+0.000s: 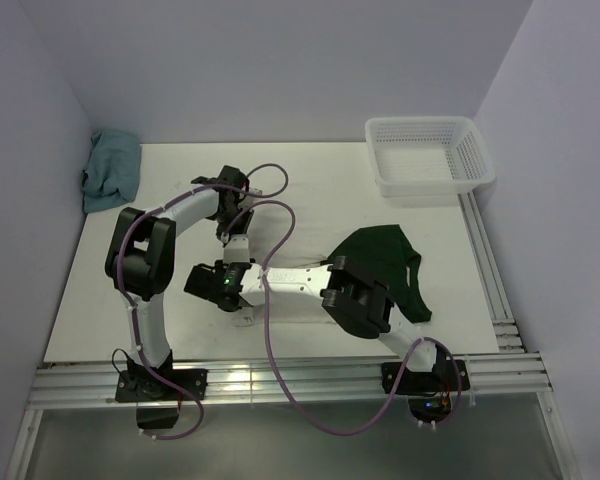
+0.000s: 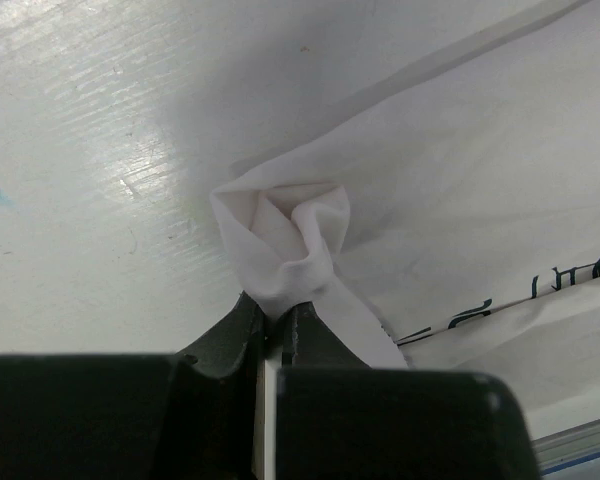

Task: Roll the t-shirts
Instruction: Roll the tshirt

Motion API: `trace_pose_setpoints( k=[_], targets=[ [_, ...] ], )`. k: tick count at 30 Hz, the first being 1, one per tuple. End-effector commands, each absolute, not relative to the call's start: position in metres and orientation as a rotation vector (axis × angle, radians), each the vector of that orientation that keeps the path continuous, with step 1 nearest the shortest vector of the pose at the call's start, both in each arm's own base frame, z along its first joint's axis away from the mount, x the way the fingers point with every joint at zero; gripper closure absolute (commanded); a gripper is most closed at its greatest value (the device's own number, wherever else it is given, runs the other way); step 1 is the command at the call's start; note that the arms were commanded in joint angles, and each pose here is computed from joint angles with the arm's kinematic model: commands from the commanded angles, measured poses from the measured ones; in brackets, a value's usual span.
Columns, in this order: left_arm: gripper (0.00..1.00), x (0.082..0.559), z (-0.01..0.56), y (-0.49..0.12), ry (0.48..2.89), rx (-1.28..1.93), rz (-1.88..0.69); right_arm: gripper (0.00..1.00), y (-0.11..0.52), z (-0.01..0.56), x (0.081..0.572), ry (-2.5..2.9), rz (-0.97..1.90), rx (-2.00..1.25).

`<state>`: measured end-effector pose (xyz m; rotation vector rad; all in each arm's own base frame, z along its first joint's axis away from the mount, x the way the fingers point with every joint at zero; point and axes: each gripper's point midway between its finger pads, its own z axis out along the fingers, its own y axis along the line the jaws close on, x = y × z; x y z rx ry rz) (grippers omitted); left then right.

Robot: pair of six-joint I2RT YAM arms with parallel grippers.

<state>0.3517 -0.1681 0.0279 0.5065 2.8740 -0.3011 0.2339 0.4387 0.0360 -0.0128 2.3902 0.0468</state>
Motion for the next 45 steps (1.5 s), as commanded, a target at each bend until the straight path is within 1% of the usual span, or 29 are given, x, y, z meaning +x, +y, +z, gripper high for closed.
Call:
trace_pose_setpoints(
  k=[1, 2, 5, 7, 8, 9, 11, 12, 13, 14, 17, 19, 20, 24, 26, 27, 29, 30, 34, 37, 41, 45],
  targets=[
    [1.00, 0.367, 0.038, -0.167, 2.826, 0.520, -0.253, 0.46, 0.431, 0.028, 0.229, 2.401, 0.003, -0.013],
    [0.99, 0.367, 0.038, -0.167, 2.826, 0.520, -0.253, 0.46, 0.431, 0.026, 0.228, 2.406, 0.003, -0.015],
    [0.97, 0.367, 0.040, -0.169, 2.826, 0.523, -0.258, 0.54, 0.430, 0.020, 0.223, 2.422, 0.019, -0.014],
    [0.94, 0.368, 0.042, -0.170, 2.820, 0.532, -0.266, 0.56, 0.430, 0.016, 0.221, 2.433, 0.044, -0.016],
    [0.91, 0.368, 0.046, -0.172, 2.811, 0.543, -0.288, 0.57, 0.432, 0.021, 0.220, 2.432, 0.077, -0.014],
    [0.88, 0.367, 0.048, -0.173, 2.812, 0.551, -0.295, 0.59, 0.433, 0.017, 0.219, 2.427, 0.115, -0.007],
    [0.81, 0.368, 0.061, -0.181, 2.777, 0.591, -0.355, 0.61, 0.437, 0.017, 0.216, 2.441, 0.198, -0.004],
    [0.73, 0.367, 0.066, -0.183, 2.772, 0.594, -0.380, 0.67, 0.440, 0.021, 0.216, 2.426, 0.291, 0.009],
    [0.67, 0.369, 0.072, -0.184, 2.739, 0.660, -0.396, 0.71, 0.442, 0.022, 0.215, 2.424, 0.345, 0.016],
    [0.56, 0.370, 0.085, -0.191, 2.703, 0.679, -0.448, 0.72, 0.443, 0.024, 0.215, 2.439, 0.415, 0.025],
    [0.44, 0.372, 0.113, -0.200, 2.627, 0.714, -0.567, 0.73, 0.445, 0.035, 0.215, 2.410, 0.668, 0.082],
    [0.40, 0.374, 0.126, -0.198, 2.599, 0.713, -0.608, 0.73, 0.440, 0.040, 0.214, 2.367, 0.831, 0.132],
    [0.36, 0.374, 0.133, -0.198, 2.581, 0.714, -0.633, 0.73, 0.439, 0.041, 0.215, 2.359, 0.895, 0.170],
    [0.31, 0.371, 0.148, -0.192, 2.520, 0.727, -0.758, 0.73, 0.428, 0.044, 0.219, 2.295, 1.156, 0.256],
    [0.30, 0.367, 0.145, -0.185, 2.517, 0.717, -0.793, 0.73, 0.428, 0.041, 0.219, 2.286, 1.225, 0.290],
    [0.30, 0.364, 0.143, -0.183, 2.508, 0.735, -0.818, 0.73, 0.430, 0.049, 0.220, 2.246, 1.311, 0.294],
    [0.30, 0.355, 0.128, -0.178, 2.531, 0.727, -0.872, 0.73, 0.431, 0.043, 0.220, 2.242, 1.380, 0.335],
    [0.29, 0.352, 0.121, -0.176, 2.533, 0.751, -0.888, 0.73, 0.435, 0.049, 0.224, 2.203, 1.436, 0.343],
    [0.27, 0.334, 0.082, -0.172, 2.598, 0.765, -0.931, 0.74, 0.438, 0.050, 0.227, 2.176, 1.528, 0.379],
    [0.23, 0.327, 0.061, -0.173, 2.619, 0.759, -0.972, 0.74, 0.438, 0.050, 0.230, 2.156, 1.570, 0.416],
    [0.23, 0.324, 0.049, -0.181, 2.623, 0.724, -1.060, 0.75, 0.436, 0.050, 0.236, 2.136, 1.595, 0.436],
    [0.24, 0.332, 0.037, -0.184, 2.645, 0.637, -1.058, 0.75, 0.436, 0.050, 0.236, 2.138, 1.598, 0.431]
  ],
)
